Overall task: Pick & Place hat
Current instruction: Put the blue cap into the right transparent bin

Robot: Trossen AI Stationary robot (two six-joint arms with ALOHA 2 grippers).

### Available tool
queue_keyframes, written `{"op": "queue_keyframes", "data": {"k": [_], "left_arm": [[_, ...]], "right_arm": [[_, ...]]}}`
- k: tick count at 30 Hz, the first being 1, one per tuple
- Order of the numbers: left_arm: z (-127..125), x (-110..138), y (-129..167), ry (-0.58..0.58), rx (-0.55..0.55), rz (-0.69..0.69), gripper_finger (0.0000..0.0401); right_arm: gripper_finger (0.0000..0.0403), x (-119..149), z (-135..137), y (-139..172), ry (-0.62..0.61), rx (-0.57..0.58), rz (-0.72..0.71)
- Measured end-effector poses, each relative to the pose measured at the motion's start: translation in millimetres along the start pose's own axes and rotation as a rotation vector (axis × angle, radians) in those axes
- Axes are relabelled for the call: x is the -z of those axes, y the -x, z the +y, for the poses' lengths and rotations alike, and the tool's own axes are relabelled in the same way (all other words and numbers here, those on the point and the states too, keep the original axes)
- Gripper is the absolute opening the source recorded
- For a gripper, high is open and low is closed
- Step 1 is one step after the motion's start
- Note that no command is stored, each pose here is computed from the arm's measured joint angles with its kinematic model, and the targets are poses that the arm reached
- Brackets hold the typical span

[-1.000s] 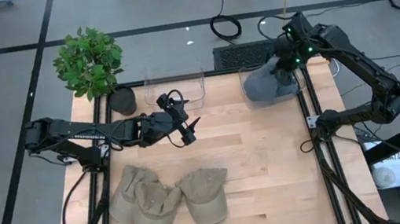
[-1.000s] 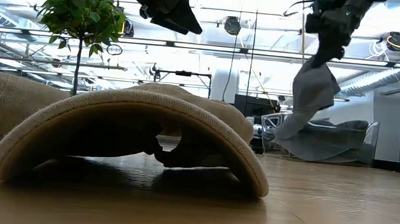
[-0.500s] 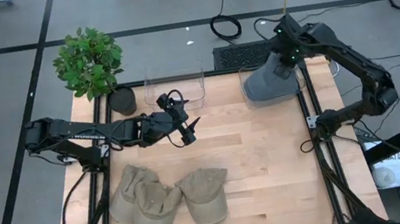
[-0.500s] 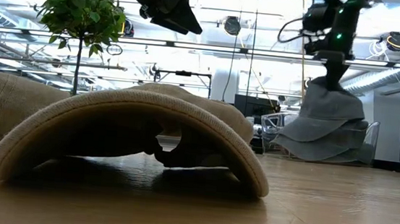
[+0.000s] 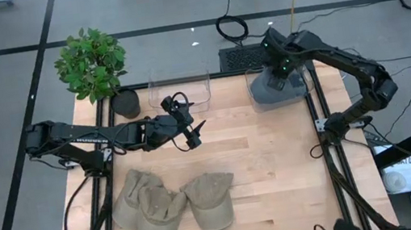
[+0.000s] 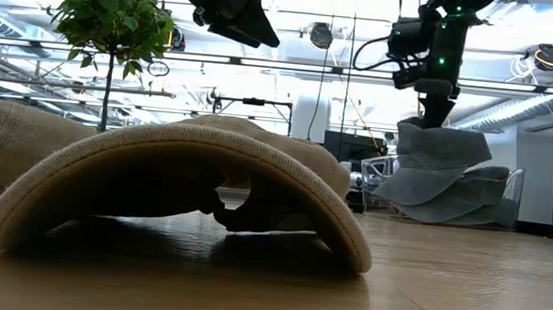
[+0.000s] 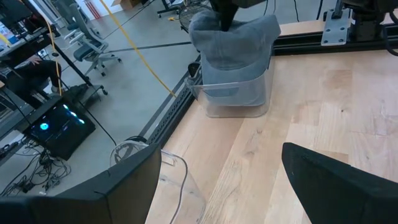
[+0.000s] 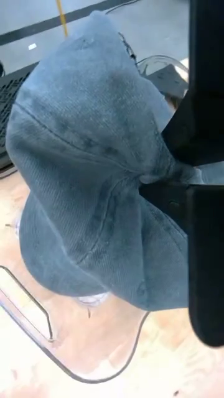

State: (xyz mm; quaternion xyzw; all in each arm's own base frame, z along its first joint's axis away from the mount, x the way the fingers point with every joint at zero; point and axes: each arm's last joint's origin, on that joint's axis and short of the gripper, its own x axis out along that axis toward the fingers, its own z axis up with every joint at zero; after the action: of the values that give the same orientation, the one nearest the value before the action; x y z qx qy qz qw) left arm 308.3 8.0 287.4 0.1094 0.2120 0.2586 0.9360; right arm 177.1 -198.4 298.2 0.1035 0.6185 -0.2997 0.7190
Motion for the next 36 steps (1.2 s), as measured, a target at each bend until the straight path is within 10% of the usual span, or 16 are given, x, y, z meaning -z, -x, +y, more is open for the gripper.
{"op": "queue_keyframes", "data": {"k": [8,17,29,36], "left_arm": [[0,0,0,0.000,0.000,0.000,0.0340],[0,0,0,0.000,0.000,0.000,0.0340],[0,0,0,0.000,0.000,0.000,0.0340],[2,0,-1,0.002,-0.005,0.002,0.0340]], "right_arm": [[0.0014,14,-2,-21,-0.061,0.134,0.117],[0.0136,26,-5,-41,-0.117,0.304,0.192],[0.0236,33,-7,9,-0.222,0.349,-0.051],[0.0204,21,15,38,-0.187,-0.042,-0.422]]}}
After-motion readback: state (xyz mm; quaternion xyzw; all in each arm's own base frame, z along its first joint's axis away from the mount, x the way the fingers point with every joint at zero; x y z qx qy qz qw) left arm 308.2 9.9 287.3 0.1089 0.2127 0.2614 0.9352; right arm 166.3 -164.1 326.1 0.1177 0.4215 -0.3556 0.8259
